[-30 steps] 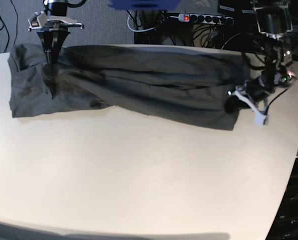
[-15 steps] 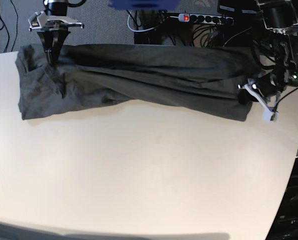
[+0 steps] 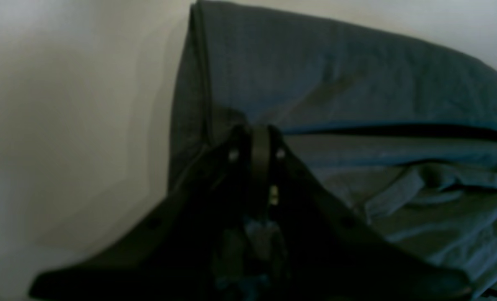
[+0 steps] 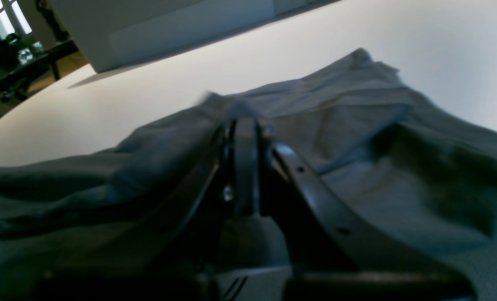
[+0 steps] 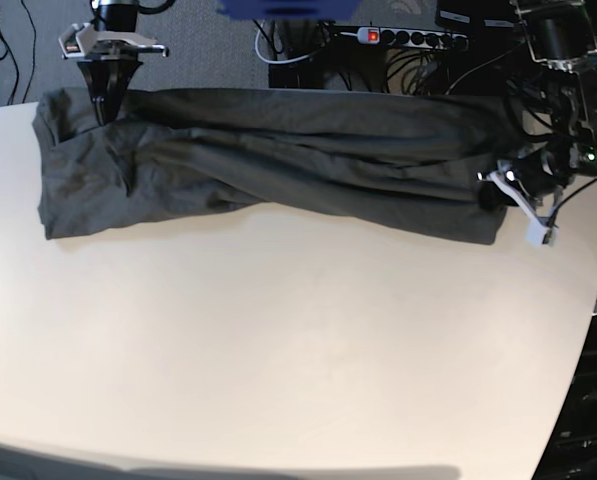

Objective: Fold the T-shirt properly
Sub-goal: 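Open the right gripper and lift it off the folded shirt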

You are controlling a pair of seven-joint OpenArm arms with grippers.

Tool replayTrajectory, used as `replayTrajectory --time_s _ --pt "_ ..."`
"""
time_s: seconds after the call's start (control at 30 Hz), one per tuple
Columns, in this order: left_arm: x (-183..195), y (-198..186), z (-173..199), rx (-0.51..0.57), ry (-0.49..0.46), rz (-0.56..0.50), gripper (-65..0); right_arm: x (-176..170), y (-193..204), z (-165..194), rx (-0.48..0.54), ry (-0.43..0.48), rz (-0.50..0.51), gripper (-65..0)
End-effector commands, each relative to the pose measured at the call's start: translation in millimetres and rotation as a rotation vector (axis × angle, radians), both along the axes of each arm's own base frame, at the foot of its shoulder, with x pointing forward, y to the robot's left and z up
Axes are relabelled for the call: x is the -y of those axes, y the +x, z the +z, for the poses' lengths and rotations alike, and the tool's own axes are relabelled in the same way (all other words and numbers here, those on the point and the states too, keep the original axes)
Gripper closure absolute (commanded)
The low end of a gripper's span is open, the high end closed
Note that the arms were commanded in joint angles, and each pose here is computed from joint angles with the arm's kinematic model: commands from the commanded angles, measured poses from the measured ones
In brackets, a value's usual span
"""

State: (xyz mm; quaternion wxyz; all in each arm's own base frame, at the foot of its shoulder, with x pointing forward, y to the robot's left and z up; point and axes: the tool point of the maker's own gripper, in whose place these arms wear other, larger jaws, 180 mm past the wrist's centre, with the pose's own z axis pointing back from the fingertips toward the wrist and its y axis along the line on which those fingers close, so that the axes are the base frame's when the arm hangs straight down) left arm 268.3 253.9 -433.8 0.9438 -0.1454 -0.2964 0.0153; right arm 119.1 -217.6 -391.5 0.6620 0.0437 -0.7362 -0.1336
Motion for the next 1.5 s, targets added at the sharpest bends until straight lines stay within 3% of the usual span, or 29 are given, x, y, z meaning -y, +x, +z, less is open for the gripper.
replayTrajectory --time_s 0.0,0.17,0.27,0.43,0.53,0.7,0.93,1.07,1.37,1.47 --pt "-12 -6 -4 -0.048 0.055 0.007 -3.6 7 -5 11 0.05 -0.01 -0.023 -1.5" --pt "-12 -6 -4 -0.048 0.055 0.007 -3.6 9 -8 18 0.085 -0.014 -0.037 -4.5" --pt "-11 -6 -5 -0.048 0.055 0.006 -3.6 17 -11 19 0.083 -0.028 -0.064 -11.8" --pt "-11 -5 -4 -0.047 0.055 0.004 -3.6 20 -3 22 0.094 -0.047 -0.053 -32.4" --pt "-10 -5 -5 -0.047 0.052 0.005 -3.6 23 7 23 0.082 -0.095 0.006 -36.9" --pt "-10 -5 -5 -0.047 0.053 0.004 -3.6 31 37 18 0.07 -0.133 0.057 -34.7" --pt "-10 -7 -5 -0.05 0.053 0.004 -3.6 41 61 25 0.081 -0.173 0.081 -11.2" --pt "-5 -6 -7 -0.05 0.041 0.005 -3.6 39 77 22 0.066 -0.171 0.091 -1.9" --pt "-5 -6 -7 -0.05 0.041 0.01 -3.6 27 111 -6 -0.097 -0.163 0.166 -0.7" --pt "-6 -6 -7 -0.051 0.042 0.014 -3.6 23 117 -29 -0.174 -0.118 0.173 -0.7"
